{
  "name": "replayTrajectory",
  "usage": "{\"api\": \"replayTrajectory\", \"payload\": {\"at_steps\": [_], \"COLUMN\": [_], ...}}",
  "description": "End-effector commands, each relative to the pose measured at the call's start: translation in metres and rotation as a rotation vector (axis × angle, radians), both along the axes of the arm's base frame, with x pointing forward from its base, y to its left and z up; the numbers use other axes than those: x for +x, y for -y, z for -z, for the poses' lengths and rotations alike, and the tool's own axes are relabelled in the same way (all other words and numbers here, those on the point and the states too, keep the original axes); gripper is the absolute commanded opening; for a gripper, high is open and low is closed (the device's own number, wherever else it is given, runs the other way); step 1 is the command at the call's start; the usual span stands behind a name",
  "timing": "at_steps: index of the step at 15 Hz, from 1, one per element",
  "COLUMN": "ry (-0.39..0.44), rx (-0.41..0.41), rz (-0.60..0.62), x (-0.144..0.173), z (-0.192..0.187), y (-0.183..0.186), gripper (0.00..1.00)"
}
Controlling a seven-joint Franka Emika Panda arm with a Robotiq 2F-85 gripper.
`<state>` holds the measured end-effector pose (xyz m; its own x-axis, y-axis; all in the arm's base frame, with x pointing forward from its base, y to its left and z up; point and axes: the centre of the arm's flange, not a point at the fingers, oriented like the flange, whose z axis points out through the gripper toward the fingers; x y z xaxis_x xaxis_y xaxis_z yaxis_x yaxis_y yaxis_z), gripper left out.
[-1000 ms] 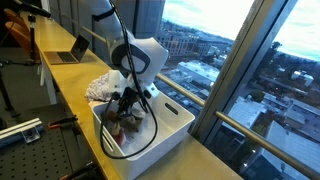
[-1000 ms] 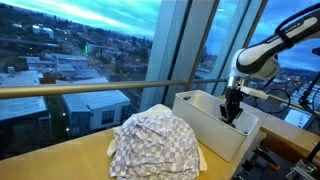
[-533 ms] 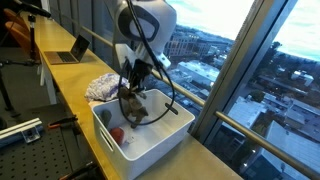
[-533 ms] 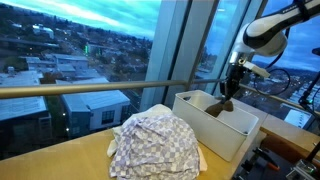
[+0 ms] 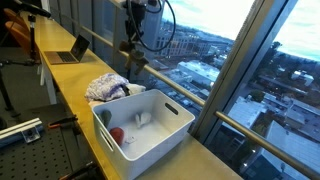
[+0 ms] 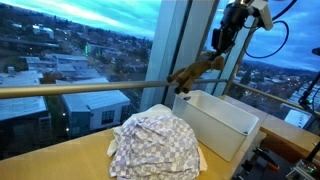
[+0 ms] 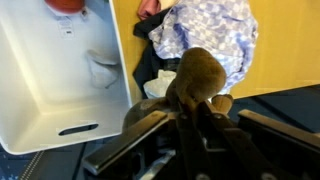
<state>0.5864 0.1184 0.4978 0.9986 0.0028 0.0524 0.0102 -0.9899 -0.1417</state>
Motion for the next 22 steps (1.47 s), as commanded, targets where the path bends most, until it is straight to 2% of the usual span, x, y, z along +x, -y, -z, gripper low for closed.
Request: {"api": "replayTrajectory", "payload": {"at_steps": [1,3,9,15,18,22], "ry": [0.012,0.014,-0.05,-0.079,-0.092,-0.118], "rx": [-0.037,-0.055,-0.078,-0.112,-0.111,-0.109], "rz": [-0.077,-0.112,-0.164,-0.222,-0.232,-0.224], "x": [0.008,0.004,0.003,0.007,0.006,0.005], "z": [-0.03,-0.026,0.019,0.047,0.06,0.079], "y": [-0.06,-0.083,-0.116,-0.163,-0.173,-0.166], "gripper": [0.03,0.03,0.03,0.03,0.03,0.03]}}
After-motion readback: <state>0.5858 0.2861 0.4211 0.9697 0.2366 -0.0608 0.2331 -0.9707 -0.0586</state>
